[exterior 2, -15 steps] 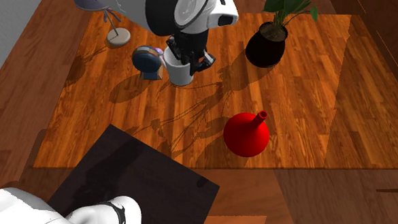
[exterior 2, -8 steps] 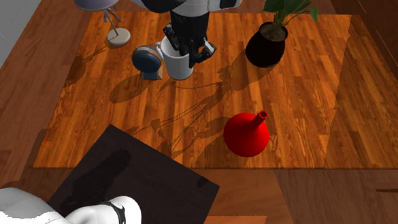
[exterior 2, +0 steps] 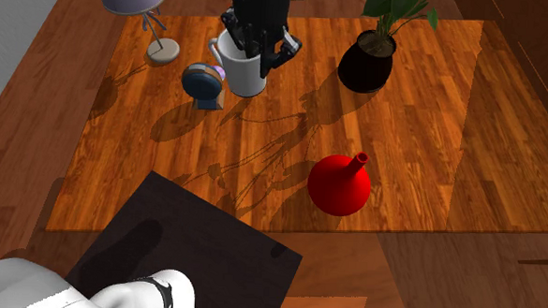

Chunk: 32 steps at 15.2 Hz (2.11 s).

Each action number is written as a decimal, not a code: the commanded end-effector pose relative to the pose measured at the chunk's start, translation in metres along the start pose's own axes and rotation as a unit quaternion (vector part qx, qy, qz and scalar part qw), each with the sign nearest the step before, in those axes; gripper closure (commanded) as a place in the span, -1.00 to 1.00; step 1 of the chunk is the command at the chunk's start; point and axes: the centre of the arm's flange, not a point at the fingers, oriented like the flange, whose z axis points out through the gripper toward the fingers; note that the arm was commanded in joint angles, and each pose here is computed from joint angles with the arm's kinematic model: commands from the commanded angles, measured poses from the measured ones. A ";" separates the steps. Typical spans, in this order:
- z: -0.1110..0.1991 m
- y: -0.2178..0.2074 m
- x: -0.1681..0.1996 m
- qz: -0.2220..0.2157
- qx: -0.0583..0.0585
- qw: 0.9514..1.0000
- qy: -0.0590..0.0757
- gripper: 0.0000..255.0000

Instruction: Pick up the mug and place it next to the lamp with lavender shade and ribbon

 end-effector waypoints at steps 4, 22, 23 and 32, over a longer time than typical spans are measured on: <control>-0.027 -0.002 -0.001 0.000 0.000 1.000 0.000 1.00; -0.079 -0.098 0.001 0.000 0.000 1.000 0.000 1.00; -0.078 -0.112 0.001 0.000 0.000 1.000 0.000 1.00; -0.070 -0.230 0.002 0.000 0.000 1.000 0.000 1.00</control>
